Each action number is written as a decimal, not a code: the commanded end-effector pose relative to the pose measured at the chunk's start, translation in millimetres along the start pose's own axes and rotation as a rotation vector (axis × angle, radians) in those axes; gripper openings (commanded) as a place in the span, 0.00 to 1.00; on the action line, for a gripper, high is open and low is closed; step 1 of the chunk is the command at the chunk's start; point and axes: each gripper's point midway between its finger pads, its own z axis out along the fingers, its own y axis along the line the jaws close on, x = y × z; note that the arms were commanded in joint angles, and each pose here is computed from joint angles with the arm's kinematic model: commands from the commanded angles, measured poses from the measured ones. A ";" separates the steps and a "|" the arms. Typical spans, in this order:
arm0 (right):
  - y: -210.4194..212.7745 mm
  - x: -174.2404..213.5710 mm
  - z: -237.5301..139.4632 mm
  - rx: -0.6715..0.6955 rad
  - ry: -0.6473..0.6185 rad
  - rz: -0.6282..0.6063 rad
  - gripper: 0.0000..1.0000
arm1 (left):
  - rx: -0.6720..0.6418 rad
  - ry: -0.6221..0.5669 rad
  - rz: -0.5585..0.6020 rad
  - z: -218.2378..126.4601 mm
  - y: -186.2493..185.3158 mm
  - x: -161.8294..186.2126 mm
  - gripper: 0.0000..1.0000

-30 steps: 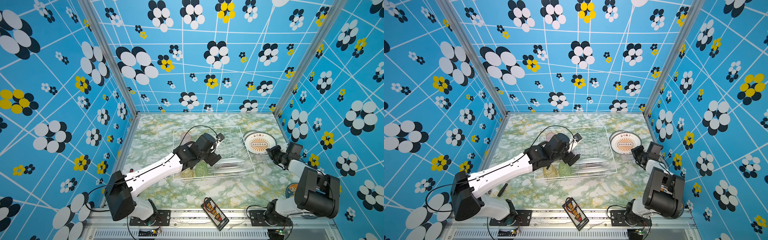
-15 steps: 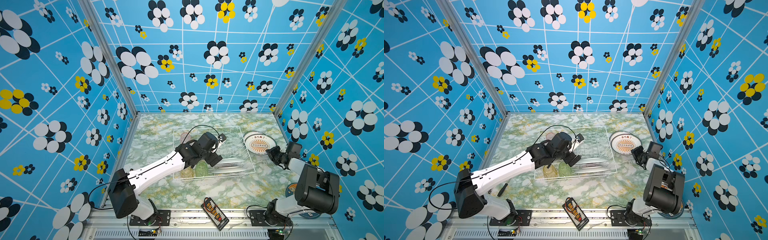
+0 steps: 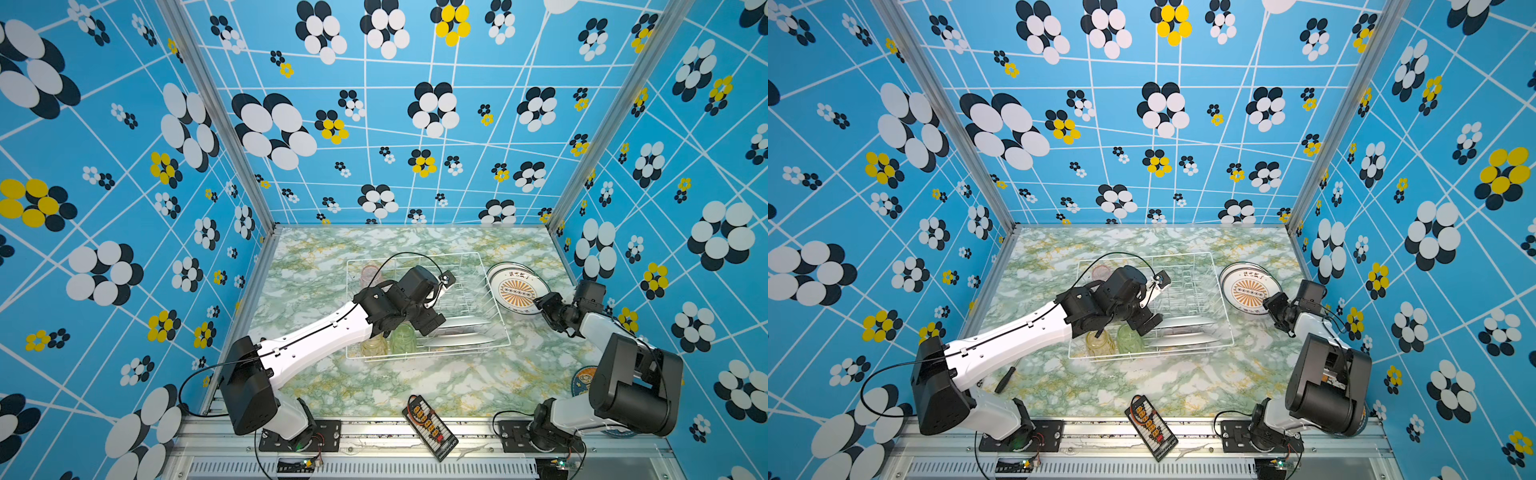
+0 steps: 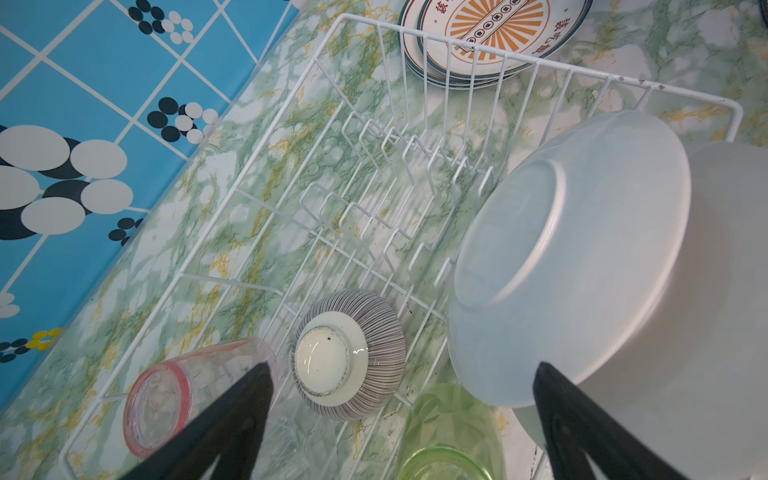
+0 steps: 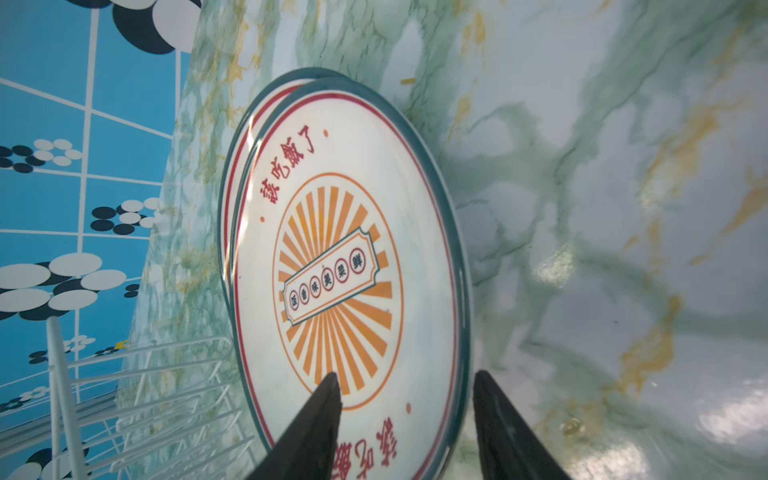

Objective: Unload the mixed dishes from the dish rack
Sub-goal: 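Release the plate and raise the right gripper while left hovers over rack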

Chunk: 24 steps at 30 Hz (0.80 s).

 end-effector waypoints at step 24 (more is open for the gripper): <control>17.5 0.5 43.0 0.246 0.087 -0.171 0.80 | -0.013 0.074 0.103 15.2 -1.9 8.5 0.99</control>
